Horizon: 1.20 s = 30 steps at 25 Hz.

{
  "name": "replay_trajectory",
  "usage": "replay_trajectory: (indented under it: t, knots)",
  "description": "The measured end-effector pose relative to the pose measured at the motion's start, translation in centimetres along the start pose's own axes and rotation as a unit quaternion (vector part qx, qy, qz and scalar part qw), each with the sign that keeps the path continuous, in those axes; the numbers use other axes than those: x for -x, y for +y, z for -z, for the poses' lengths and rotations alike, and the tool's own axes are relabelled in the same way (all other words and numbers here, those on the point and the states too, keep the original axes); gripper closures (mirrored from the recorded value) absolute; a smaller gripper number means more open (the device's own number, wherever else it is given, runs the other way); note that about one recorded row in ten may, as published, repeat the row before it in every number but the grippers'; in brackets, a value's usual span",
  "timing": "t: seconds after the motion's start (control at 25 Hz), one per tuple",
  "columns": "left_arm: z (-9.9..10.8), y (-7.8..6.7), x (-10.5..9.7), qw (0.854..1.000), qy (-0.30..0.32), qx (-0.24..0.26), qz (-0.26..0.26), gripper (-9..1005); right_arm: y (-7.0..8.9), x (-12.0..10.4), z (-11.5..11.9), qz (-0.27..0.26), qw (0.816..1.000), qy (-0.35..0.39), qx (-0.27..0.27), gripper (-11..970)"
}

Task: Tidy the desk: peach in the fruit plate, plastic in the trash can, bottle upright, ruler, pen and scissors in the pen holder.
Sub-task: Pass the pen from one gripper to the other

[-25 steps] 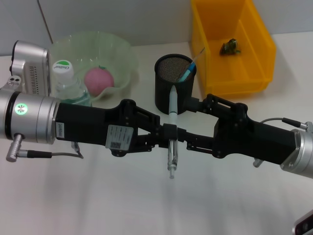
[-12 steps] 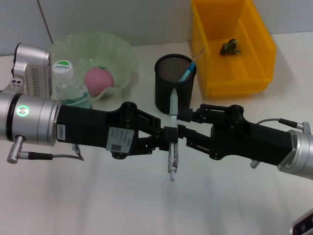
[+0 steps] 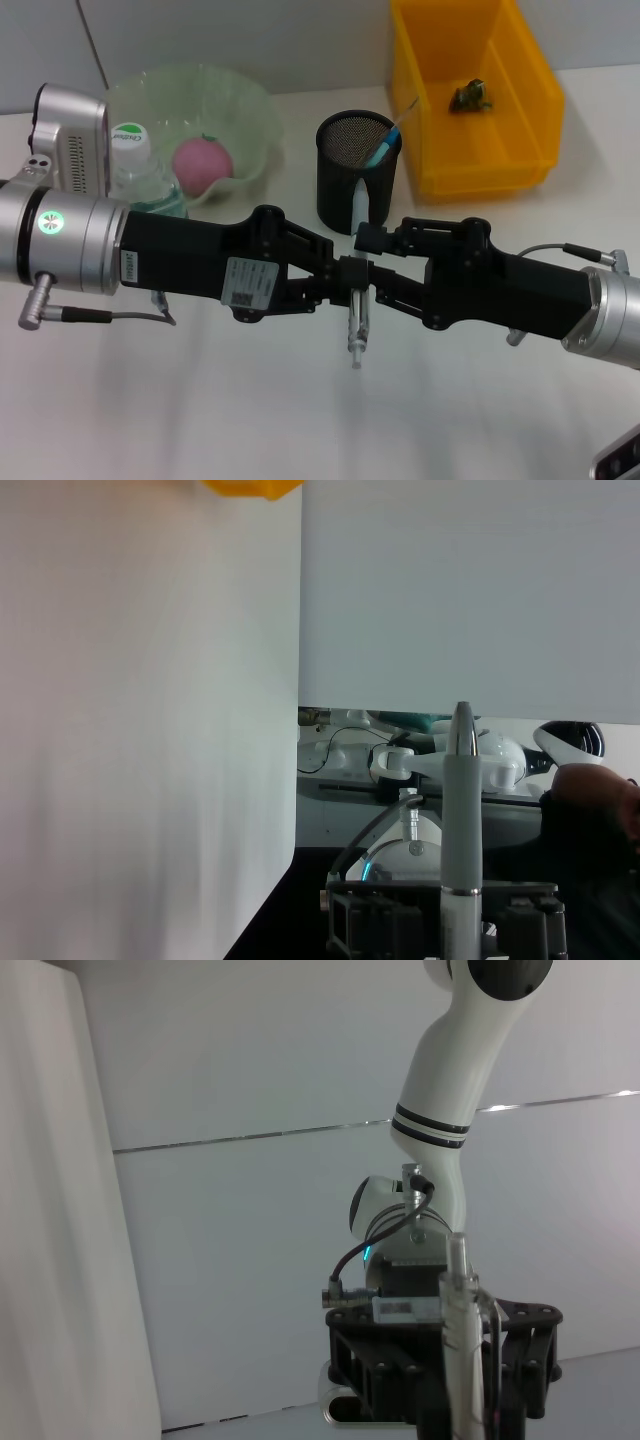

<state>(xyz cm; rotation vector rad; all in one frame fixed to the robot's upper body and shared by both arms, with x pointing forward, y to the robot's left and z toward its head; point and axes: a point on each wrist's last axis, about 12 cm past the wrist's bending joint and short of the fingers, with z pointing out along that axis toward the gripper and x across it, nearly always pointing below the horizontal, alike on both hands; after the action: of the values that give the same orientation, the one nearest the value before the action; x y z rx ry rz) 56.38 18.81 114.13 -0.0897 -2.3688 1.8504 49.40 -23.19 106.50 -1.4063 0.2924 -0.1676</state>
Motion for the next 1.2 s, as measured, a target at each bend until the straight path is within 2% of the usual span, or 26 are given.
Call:
replay_trajectory:
  t: [0.32, 0.52, 1.2]
  knots:
    - [-0.01, -0.03, 0.02, 1.000, 0.001, 0.001, 0.000, 781, 0.06, 0.02, 0.12, 0.002, 1.000, -0.003, 0.006, 650]
    - [-0.01, -0.03, 0.01, 1.000, 0.001, 0.001, 0.000, 778, 0.09, 0.02, 0.15, 0.004, 1.000, -0.004, 0.007, 822]
    - [0.23, 0.24, 0.16, 1.000, -0.002, 0.020, -0.006, 769, 0.14, 0.05, 0.12, 0.005, 1.000, -0.007, 0.011, 825]
